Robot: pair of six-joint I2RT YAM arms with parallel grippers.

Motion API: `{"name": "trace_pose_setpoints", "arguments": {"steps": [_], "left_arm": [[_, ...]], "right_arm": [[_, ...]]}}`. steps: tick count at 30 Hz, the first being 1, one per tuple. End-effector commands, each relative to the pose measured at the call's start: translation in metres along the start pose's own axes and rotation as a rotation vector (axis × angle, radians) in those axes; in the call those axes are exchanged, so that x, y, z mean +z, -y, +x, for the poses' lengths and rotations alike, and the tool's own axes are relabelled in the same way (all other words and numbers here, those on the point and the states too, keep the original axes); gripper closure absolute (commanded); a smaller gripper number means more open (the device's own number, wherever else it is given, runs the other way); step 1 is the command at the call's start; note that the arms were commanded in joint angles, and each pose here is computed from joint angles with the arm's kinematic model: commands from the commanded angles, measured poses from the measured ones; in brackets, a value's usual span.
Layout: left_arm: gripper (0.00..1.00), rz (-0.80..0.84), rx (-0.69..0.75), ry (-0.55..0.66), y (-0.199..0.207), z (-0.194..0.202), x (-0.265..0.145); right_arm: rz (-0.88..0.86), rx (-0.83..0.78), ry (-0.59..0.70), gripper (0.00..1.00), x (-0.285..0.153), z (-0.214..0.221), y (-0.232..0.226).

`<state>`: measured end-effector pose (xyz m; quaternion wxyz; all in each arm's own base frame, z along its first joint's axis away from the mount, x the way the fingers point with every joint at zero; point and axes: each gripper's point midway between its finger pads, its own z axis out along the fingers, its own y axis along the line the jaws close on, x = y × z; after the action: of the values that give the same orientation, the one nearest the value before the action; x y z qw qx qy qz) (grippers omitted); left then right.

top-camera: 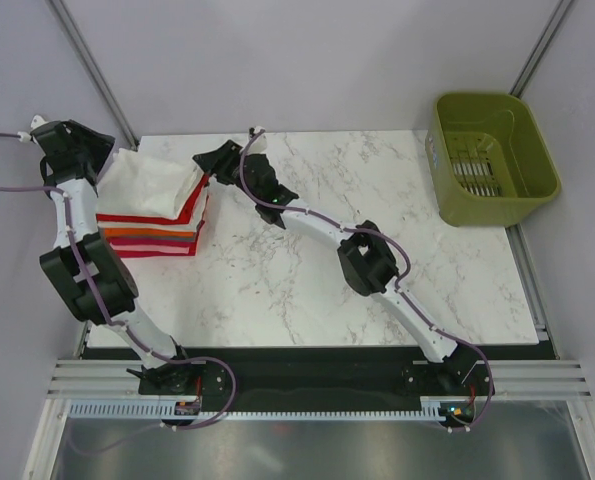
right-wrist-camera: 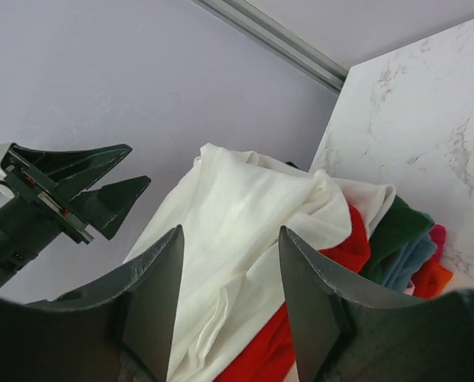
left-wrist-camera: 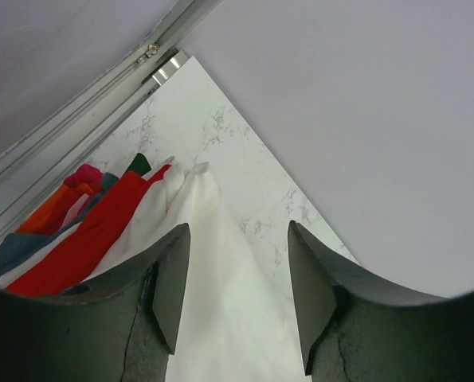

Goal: Fold and stack the t-shirts
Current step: Neatly place the folded tshirt to the corner

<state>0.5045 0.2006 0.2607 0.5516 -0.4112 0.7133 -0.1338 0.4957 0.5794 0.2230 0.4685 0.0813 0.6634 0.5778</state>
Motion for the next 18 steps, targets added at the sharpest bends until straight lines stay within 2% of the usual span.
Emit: {"name": "trace_pose_setpoints", "arguments": {"steps": [1, 4, 7, 9, 10, 13, 18], "left_arm": [[0.41, 0.055, 0.036, 0.069, 0.026, -0.028, -0.026], [0.41, 0.065, 0.059, 0.094, 0.037, -0.037, -0.047], [0.41, 0.099, 0.064, 0.092, 0.049, -0.038, -0.066], [0.44, 0.11, 0.045, 0.067, 0.05, -0.032, -0.071], [0.45, 0.121, 0.037, 0.058, 0.052, -0.03, -0.074], [0.5, 0.125, 0.011, 0.001, 0.048, -0.014, -0.074], [0.6, 0.056, -0.017, -0.041, 0.026, 0.005, -0.072]], "right_arm": [[-0.111, -0.055, 0.044, 0.43, -0.008, -0.035, -0.068], [-0.117, -0.123, 0.032, 0.46, -0.018, -0.039, -0.093], [-0.141, -0.148, 0.002, 0.56, -0.03, -0.036, -0.115], [-0.162, -0.08, -0.015, 0.71, -0.032, -0.033, -0.126], [-0.198, -0.05, -0.065, 0.83, -0.036, -0.024, -0.133], [-0.206, 0.051, -0.126, 1.0, -0.036, -0.008, -0.142], [-0.155, 0.253, -0.241, 1.0, -0.042, 0.026, -0.141]]}}
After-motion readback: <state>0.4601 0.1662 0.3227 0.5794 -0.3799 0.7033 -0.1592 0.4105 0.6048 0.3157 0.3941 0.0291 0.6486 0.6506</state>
